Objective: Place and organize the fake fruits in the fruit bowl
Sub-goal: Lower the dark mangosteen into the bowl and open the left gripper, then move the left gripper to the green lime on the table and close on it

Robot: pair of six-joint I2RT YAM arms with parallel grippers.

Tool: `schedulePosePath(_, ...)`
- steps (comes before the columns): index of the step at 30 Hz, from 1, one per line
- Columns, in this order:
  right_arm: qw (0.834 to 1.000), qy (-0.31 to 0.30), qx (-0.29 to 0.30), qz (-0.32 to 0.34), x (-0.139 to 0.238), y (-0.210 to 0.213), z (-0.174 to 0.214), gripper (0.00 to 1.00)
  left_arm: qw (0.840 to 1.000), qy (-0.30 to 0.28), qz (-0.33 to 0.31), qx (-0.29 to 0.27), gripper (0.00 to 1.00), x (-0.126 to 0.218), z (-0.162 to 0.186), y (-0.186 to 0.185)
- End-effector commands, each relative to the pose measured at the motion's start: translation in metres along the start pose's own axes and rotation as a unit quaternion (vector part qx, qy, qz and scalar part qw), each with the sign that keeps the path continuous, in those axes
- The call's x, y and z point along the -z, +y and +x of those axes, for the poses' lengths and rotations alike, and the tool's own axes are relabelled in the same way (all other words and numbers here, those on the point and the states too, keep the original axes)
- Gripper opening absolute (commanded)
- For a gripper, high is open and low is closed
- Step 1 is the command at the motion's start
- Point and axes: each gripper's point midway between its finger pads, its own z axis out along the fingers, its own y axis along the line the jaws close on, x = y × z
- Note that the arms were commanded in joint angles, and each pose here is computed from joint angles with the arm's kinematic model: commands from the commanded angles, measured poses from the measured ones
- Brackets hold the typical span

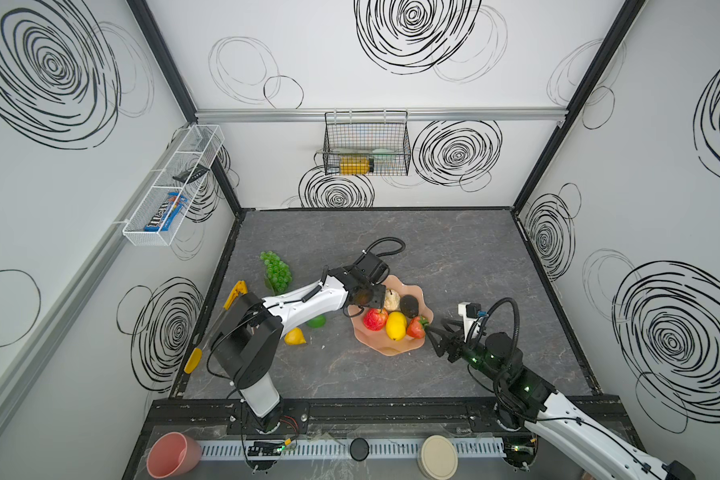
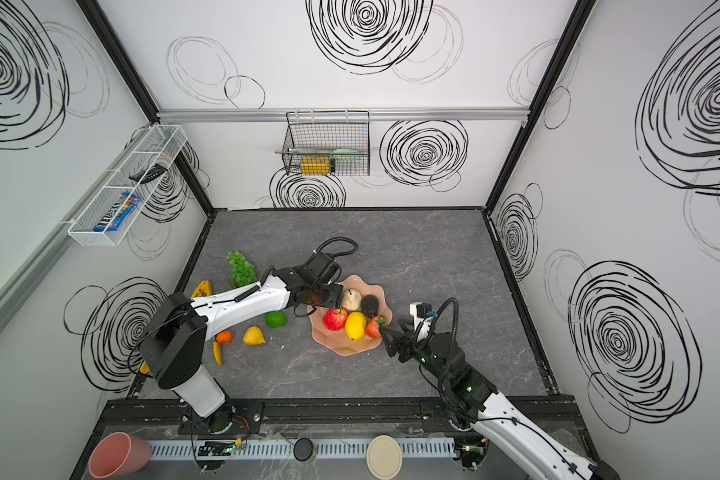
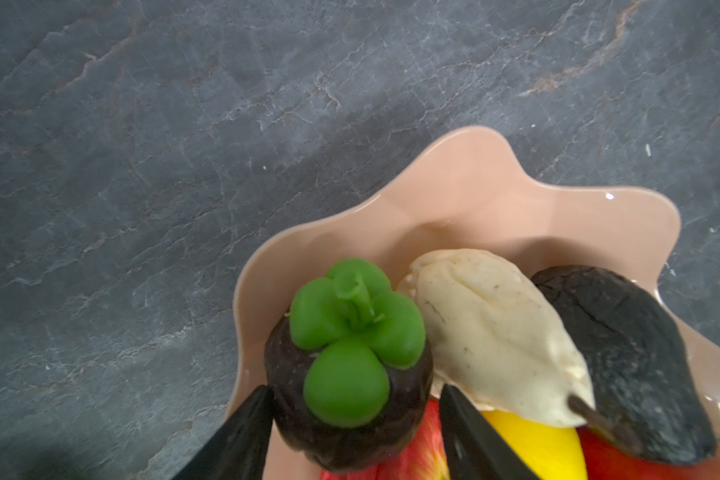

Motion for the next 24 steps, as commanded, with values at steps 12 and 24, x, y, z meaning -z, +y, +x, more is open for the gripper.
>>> schedulePosePath(12,1.000,-0.006,-0.001,0.001,0.000,-0.002,-0.002,0.81,0.998,-0.052,0.015,0.019,0.72,0.039,-0.016,0.002)
schedulePosePath(24,1.000,-0.012,-0.004,-0.004,0.003,0.001,-0.004,0.81,0.984,-0.118,-0.076,0.106,0.76,0.104,0.018,0.081)
